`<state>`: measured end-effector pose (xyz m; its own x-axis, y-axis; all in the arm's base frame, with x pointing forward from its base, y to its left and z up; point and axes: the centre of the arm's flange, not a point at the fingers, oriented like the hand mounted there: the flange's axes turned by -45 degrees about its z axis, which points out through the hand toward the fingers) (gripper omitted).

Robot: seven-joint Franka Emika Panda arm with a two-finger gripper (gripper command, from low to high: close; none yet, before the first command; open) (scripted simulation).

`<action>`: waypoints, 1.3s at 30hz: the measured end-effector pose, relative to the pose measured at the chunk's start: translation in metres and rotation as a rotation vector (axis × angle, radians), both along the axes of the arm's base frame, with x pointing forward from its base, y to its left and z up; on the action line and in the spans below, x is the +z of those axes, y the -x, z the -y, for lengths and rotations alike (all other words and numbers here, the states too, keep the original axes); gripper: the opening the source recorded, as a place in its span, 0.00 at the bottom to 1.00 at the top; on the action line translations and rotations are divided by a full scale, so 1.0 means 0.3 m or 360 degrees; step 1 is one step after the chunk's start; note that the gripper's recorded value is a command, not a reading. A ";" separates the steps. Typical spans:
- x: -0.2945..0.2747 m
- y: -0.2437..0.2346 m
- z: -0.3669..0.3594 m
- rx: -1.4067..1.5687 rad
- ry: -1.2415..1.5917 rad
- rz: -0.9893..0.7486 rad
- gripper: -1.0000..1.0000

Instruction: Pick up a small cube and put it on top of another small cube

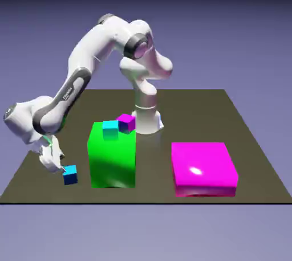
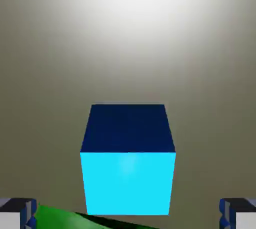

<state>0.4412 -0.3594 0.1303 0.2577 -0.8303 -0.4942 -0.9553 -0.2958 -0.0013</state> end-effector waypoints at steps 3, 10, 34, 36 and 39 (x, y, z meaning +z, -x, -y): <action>-0.057 0.010 -0.022 -0.0002 0.0001 0.0000 0.00; 0.377 -0.131 -0.050 -0.0018 0.0054 0.0176 0.00; 1.009 -0.040 -0.903 0.1836 -0.0038 0.0011 0.00; 1.034 -0.033 -0.915 0.1860 0.0000 0.0001 0.00; 0.910 0.009 -0.919 0.1860 0.0000 0.0001 0.00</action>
